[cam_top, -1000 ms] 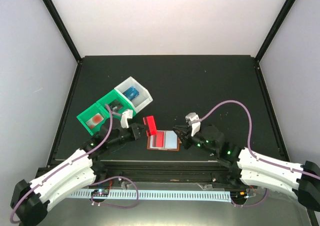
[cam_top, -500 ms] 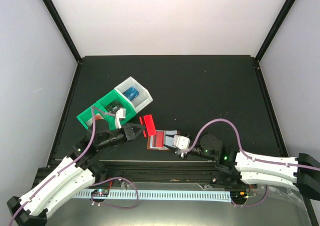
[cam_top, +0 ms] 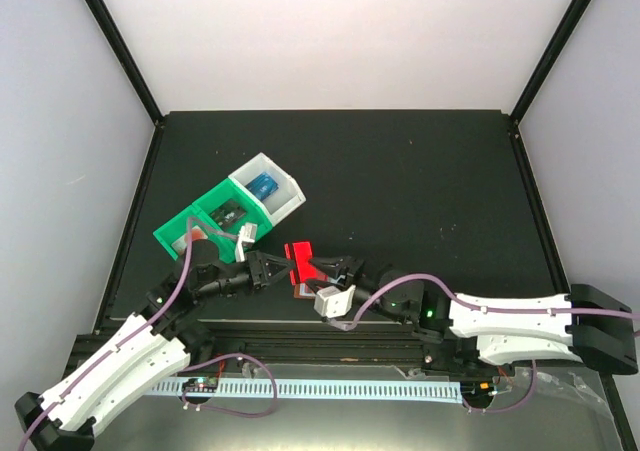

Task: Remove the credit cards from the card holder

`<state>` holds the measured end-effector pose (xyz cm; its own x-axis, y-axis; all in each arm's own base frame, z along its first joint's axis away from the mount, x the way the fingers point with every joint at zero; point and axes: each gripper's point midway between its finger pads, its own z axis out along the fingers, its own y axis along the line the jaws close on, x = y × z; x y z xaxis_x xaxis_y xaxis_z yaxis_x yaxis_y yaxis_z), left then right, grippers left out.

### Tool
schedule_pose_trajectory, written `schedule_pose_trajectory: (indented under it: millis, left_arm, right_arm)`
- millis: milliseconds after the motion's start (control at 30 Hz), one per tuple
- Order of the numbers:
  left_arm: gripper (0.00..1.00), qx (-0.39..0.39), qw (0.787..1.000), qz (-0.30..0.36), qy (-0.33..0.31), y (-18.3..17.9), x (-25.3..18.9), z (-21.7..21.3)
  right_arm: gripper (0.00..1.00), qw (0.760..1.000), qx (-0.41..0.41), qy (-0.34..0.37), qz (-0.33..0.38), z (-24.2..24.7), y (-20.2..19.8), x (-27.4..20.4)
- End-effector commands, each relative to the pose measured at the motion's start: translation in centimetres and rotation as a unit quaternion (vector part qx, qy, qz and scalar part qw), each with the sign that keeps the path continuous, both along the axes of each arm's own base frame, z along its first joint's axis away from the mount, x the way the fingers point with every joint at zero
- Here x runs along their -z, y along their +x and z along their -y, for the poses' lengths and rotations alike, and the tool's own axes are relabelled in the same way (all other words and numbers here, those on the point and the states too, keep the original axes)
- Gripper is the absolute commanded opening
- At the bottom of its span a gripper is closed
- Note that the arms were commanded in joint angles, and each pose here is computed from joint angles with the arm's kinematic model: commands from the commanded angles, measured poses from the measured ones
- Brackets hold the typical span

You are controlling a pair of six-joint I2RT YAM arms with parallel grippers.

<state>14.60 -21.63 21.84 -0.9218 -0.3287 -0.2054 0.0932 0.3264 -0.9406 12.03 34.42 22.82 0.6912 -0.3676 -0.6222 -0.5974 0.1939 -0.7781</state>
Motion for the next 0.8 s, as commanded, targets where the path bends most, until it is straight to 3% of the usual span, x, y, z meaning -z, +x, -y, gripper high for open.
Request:
schedule_pose_trajectory:
  millis: [0,333,567,667,767]
  left_arm:
    - [0.02,0.016,0.999,-0.016,-0.031,-0.6,-0.8,0.4]
    - [0.02,-0.001,0.999,-0.015,-0.031,-0.5,-0.6,-0.1]
    - [0.02,-0.003,0.999,-0.012,-0.037,-0.6,-1.0,-0.3]
    - [0.02,0.003,0.999,-0.014,-0.040,-0.8,-1.0,-0.2]
    - [0.01,0.005,0.999,-0.011,-0.044,-0.9,-1.3,-0.2]
  right_arm:
    - [0.51,0.997,0.021,-0.015,0.073,-0.9,0.7,-1.6]
    - [0.56,0.997,-0.025,-0.050,0.045,-0.5,-1.6,1.0]
    - [0.62,0.997,0.003,-0.053,0.055,-0.2,-0.8,1.9]
    - [0.56,0.997,0.015,-0.040,0.069,-0.4,-0.5,1.1]
    - [0.42,0.994,0.053,-0.019,0.089,-0.4,0.7,0.1]
